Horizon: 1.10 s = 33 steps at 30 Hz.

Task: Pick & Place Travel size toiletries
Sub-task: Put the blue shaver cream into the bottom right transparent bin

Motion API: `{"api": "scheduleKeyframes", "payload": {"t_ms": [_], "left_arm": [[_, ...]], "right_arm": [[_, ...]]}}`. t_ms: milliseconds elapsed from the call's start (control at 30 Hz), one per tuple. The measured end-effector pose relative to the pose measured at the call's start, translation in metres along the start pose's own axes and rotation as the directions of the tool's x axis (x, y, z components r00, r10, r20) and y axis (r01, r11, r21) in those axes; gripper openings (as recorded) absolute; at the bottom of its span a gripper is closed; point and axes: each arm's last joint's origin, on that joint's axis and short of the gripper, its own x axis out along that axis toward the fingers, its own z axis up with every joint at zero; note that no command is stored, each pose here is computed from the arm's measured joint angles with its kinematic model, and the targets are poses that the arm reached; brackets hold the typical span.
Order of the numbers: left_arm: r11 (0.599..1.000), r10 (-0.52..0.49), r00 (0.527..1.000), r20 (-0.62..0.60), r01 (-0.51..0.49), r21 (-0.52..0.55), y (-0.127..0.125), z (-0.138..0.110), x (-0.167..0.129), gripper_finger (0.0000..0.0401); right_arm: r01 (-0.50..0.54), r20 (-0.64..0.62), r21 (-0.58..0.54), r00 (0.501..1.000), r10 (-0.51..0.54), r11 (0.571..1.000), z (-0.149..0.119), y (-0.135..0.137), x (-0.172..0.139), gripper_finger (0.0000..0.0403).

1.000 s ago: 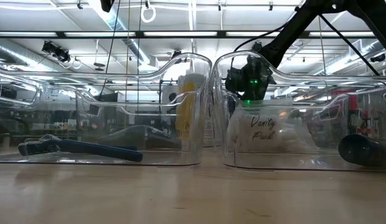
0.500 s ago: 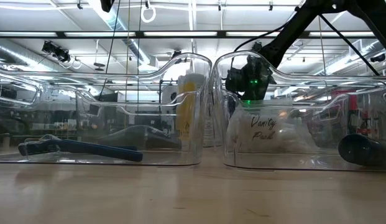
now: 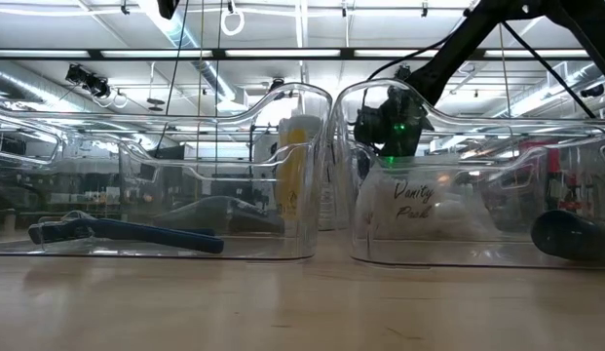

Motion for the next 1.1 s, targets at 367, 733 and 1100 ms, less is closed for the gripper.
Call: {"api": "scheduleKeyframes", "payload": {"t_ms": [367, 733, 1100], "left_arm": [[0.997, -0.072, 0.997, -0.007, 0.072, 0.016, -0.002, 0.0, 0.0, 0.0006], [0.996, -0.08, 0.997, -0.008, 0.08, 0.042, -0.002, 0.0, 0.0, 0.0007], [0.996, -0.079, 0.997, -0.008, 0.08, 0.048, -0.002, 0.0, 0.0, 0.0009]], "right_arm": [[0.016, 0.091, -0.058, 0.996, -0.011, 0.998, 0.005, -0.001, -0.039, 0.0134], [0.03, 0.15, -0.075, 0.989, -0.018, 0.997, 0.006, -0.001, -0.067, 0.0133], [0.058, 0.29, -0.072, 0.957, -0.035, 0.996, 0.005, -0.001, -0.116, 0.0132]]}}
